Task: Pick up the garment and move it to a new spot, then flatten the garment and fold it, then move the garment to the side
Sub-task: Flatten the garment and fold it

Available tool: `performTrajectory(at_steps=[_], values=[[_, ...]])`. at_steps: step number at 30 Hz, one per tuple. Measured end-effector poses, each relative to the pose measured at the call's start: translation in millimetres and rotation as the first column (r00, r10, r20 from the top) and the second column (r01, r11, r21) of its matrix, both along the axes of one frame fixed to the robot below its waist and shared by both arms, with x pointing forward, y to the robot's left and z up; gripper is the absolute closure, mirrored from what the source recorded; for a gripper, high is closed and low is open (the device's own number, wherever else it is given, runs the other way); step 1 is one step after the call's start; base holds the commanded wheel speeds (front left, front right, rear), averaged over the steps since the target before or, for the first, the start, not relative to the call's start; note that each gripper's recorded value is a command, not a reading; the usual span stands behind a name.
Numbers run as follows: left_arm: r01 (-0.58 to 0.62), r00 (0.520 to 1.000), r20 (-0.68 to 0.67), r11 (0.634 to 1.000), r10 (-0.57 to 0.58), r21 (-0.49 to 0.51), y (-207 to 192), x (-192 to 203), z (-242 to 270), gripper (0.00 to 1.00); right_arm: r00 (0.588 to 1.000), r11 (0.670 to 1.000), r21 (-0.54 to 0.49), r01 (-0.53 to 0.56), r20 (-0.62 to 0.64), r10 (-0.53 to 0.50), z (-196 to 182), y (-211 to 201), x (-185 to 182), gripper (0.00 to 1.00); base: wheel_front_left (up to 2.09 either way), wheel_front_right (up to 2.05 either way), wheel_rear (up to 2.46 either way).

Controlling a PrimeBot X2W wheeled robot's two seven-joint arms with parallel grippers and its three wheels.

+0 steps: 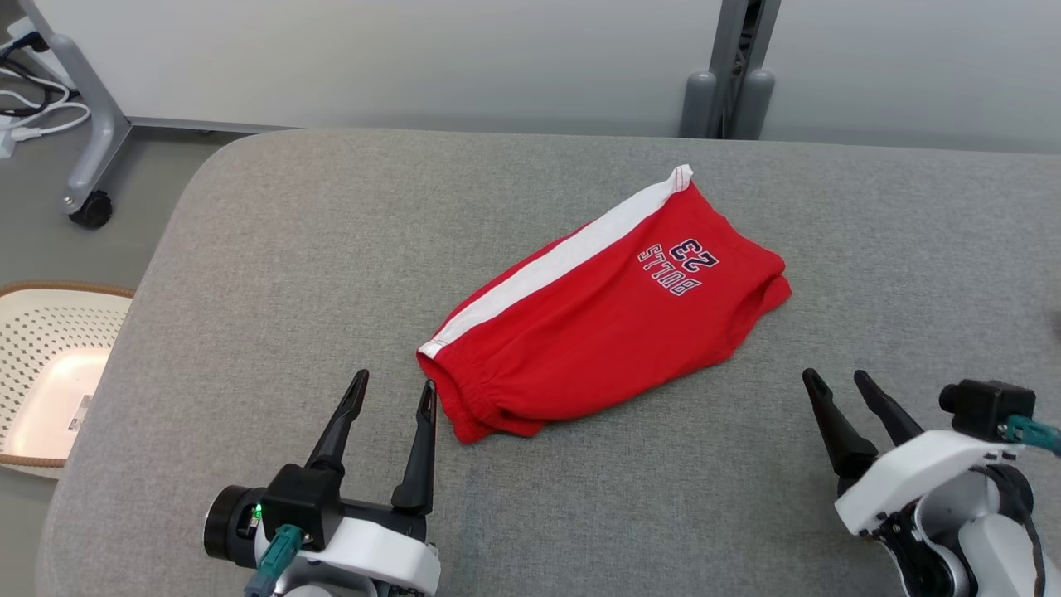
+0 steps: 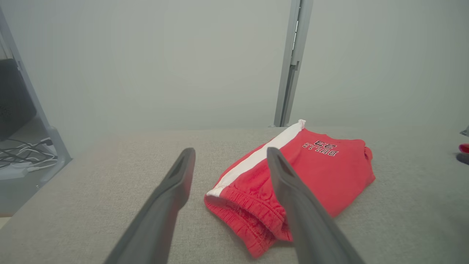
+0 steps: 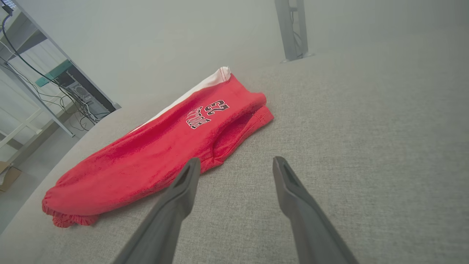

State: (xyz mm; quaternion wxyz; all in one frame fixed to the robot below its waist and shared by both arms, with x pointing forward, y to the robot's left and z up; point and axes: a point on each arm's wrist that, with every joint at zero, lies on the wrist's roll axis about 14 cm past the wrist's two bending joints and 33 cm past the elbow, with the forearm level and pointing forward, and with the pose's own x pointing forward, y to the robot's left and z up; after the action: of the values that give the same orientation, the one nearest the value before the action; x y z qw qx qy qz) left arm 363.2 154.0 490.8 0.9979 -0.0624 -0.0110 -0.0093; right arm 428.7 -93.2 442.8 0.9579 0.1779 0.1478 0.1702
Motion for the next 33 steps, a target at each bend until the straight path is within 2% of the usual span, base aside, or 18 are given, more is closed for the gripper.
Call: performTrajectory(at_steps=[2, 4, 7, 13, 22, 33], values=[[-0.003, 1.000, -0.009, 1.000, 0.003, -0.005, 1, -1, -2, 0.00, 0.996, 0.999, 0.012, -0.034, -0.081, 0.035, -9, 10, 6, 0.00, 0.00, 0.00, 0.00], [-0.009, 1.000, -0.028, 1.000, 0.009, -0.005, 2, -2, -8, 0.00, 0.987, 0.996, -0.029, -0.089, -0.136, 0.084, -18, 19, 10, 0.00, 0.00, 0.00, 0.00], [-0.022, 0.999, -0.043, 1.000, 0.022, 0.009, 6, -4, -13, 0.00, 0.978, 0.992, -0.057, -0.110, -0.185, 0.097, -24, 22, 23, 0.00, 0.00, 0.00, 0.00], [-0.086, 0.996, -0.027, 0.996, 0.086, 0.007, 22, -4, -6, 0.00, 0.960, 0.996, 0.014, -0.086, -0.265, 0.087, -29, 35, 48, 0.00, 0.00, 0.00, 0.00], [-0.144, 0.990, -0.010, 0.990, 0.144, 0.006, 34, -8, 2, 0.00, 0.917, 0.998, 0.030, -0.048, -0.396, 0.056, -54, 38, 70, 0.00, 0.00, 0.00, 0.00], [-0.155, 0.988, -0.019, 0.988, 0.155, 0.017, 35, -6, 0, 0.00, 0.908, 0.996, 0.061, -0.064, -0.410, 0.084, -57, 61, 87, 0.00, 0.00, 0.00, 0.00]])
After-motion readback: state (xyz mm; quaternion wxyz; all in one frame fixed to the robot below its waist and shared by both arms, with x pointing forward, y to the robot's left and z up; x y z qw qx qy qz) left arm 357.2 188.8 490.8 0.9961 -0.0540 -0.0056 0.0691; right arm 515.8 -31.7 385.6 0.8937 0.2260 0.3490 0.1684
